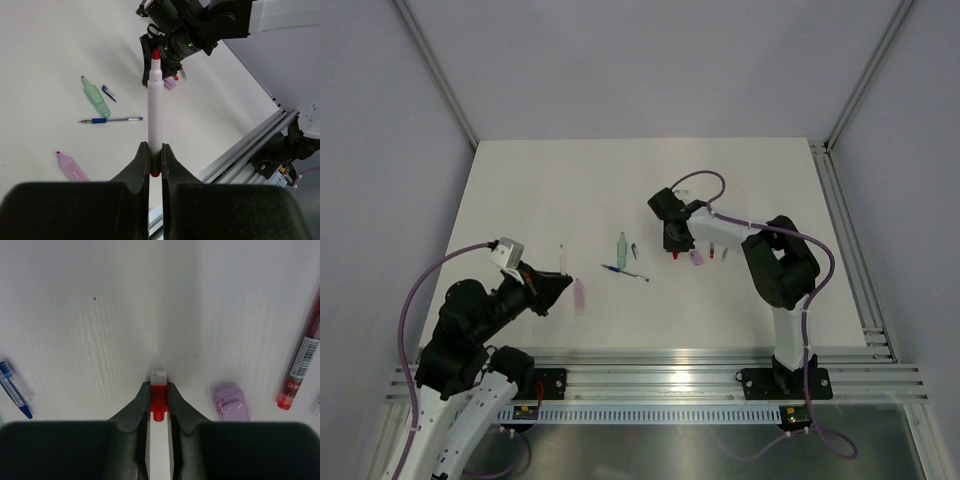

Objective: Insert the pens into the pen caps

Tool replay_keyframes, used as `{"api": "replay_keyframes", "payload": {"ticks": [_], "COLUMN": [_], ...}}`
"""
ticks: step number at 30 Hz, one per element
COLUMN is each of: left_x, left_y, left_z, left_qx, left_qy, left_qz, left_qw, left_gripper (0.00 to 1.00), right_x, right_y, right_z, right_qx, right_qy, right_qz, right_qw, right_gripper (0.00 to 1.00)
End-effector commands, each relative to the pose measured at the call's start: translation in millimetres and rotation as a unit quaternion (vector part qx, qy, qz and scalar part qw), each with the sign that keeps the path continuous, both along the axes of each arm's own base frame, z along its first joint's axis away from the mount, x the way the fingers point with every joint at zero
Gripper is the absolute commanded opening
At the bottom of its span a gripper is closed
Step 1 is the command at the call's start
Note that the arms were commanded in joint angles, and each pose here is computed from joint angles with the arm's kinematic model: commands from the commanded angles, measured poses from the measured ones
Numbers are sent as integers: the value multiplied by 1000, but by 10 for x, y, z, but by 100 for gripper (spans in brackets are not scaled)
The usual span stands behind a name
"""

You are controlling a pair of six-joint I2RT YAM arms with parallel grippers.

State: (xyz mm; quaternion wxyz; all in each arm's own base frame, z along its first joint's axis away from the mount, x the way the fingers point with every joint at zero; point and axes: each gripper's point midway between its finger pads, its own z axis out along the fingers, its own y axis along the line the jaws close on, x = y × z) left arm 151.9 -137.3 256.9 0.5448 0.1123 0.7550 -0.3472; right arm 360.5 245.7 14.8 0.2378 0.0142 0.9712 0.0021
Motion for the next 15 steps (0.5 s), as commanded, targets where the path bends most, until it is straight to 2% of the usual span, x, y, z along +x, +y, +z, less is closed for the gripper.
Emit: {"api": "replay_keyframes", "payload": {"ticks": [1,3,4,8,11,12,14,15], "left_x": [36,18,8,12,-9,-8,-7,-7], "left_y": [-71,-132,-162,-283,-360,-373,-381,-377], "left_z": [74,65,63,40,-25,-81,-102,-113], "left_qx": [-6,-11,-17,-29,-31,-32,-35,-33], "left_qy": [-13,-5,3,25,42,51,46,45], "left_qz": [-18,-36,-43,-73,-98,-100,-103,-102], "left_qw": [1000,999,999,997,994,993,993,993], "left_gripper": [0,0,0,0,0,0,0,0], "right_x": [224,180,142,-269,-706,-855,-1064,-1187], "right_y": [-13,116,157,442,746,947,1051,1169], "right_z": [451,910,1260,2039,2439,2702,2820,2996], "right_qx": [14,82,127,246,344,396,446,478], "right_qy": [-79,-121,-161,-238,-273,-297,-298,-310], "right_qz": [1,20,24,63,95,114,120,131], "right_qw": [997,989,978,937,894,862,835,811], "right_gripper": [0,0,0,0,0,0,0,0]}}
